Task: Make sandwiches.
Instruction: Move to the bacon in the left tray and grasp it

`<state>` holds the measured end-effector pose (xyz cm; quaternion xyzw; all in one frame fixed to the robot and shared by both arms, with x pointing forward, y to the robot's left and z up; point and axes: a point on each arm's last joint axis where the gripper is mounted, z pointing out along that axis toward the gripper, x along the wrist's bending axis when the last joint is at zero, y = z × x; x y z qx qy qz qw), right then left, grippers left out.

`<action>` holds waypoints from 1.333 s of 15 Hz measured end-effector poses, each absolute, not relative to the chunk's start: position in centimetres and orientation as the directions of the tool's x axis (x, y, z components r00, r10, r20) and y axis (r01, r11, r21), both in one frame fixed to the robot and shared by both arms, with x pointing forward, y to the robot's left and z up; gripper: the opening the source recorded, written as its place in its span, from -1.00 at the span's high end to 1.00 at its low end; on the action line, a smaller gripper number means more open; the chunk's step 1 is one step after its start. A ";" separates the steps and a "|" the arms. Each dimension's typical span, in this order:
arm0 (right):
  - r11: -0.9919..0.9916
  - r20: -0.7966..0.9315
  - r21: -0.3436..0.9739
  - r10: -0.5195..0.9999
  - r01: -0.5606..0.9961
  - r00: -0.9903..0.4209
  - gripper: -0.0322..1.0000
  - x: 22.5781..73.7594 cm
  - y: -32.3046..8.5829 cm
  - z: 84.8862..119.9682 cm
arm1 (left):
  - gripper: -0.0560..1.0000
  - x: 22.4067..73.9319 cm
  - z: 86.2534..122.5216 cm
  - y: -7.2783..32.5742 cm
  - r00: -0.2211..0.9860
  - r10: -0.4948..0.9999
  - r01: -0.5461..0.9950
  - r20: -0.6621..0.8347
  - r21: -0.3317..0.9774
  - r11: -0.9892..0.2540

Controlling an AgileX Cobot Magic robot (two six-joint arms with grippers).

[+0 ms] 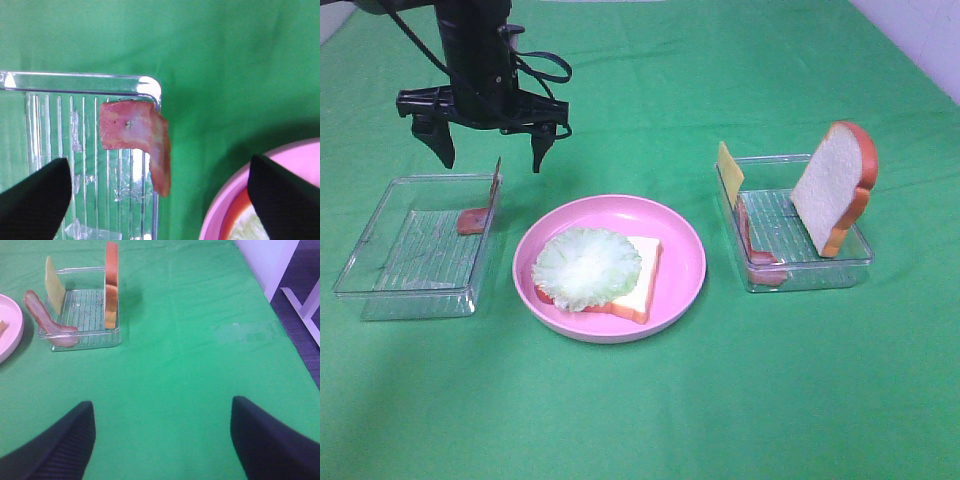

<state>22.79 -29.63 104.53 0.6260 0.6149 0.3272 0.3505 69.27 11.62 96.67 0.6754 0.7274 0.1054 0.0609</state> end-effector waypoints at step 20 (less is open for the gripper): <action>0.002 -0.021 0.841 0.999 0.541 0.030 -0.44 22.8 -29.6 104.5 | 0.60 69.6 94.7 11.7 -0.083 0.994 0.977 0.071 0.200 0.068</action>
